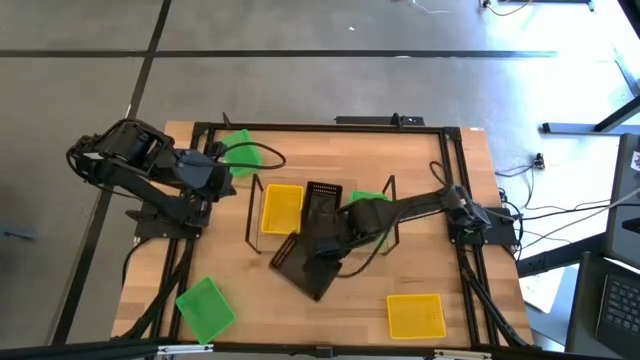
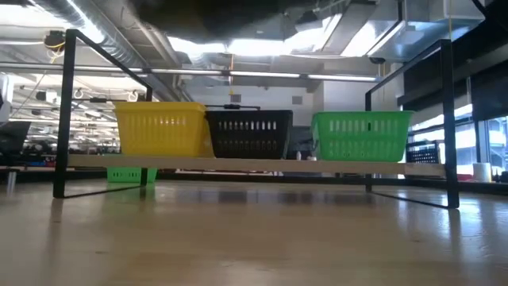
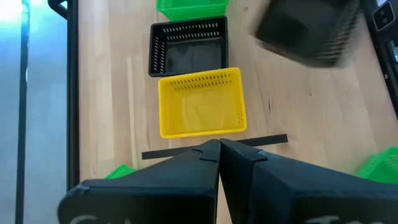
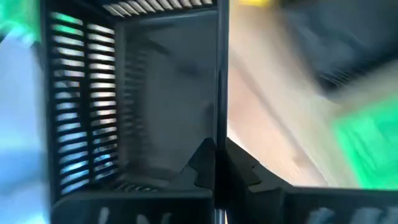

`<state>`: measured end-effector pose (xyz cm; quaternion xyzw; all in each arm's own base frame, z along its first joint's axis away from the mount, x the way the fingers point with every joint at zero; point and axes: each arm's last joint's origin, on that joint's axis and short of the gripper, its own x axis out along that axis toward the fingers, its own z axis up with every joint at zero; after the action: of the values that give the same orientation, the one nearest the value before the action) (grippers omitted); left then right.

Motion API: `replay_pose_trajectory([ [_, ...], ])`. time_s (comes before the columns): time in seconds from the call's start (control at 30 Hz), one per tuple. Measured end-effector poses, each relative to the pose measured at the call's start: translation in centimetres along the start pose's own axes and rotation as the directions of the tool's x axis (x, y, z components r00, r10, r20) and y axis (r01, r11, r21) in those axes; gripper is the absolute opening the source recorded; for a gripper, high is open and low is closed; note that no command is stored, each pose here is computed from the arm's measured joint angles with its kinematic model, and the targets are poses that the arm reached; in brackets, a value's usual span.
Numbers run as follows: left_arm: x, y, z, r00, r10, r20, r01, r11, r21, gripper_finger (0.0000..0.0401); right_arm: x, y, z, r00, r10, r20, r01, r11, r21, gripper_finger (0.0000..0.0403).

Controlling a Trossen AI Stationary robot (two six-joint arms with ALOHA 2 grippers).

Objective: Stack baskets on shelf by color
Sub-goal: Stack the black bin on top of the black bin on the shelf

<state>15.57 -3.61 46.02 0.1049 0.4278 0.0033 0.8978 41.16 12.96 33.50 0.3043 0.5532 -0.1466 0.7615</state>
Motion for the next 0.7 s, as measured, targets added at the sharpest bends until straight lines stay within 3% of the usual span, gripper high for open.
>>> replay_pose_trajectory([
  [0.1, 0.0, 0.0, 0.0, 1.0, 0.0, 0.0, 0.0, 1.0, 0.0, 0.0, -1.2, -1.0, -0.2, 0.993, -0.106, 0.053, 0.092, 0.971, 0.222, 0.0002],
  [0.27, 0.0, 0.0, 0.0, 1.0, 0.002, 0.0, -0.002, 1.0, 0.0, 0.0, -2.1, -2.1, -0.1, 0.954, -0.253, 0.163, 0.146, 0.862, 0.485, 0.0002],
  [0.5, 0.0, 0.0, 0.1, 1.0, 0.009, 0.008, -0.01, 1.0, 0.017, 0.0, -2.4, -4.7, 2.9, 0.89, -0.373, 0.261, 0.132, 0.76, 0.637, 0.0002],
  [0.7, 0.0, 0.0, 0.3, 1.0, 0.009, 0.03, -0.01, 0.998, 0.06, 0.0, -2.5, -6.4, 4.7, 0.898, -0.377, 0.229, 0.123, 0.713, 0.69, 0.0003],
])
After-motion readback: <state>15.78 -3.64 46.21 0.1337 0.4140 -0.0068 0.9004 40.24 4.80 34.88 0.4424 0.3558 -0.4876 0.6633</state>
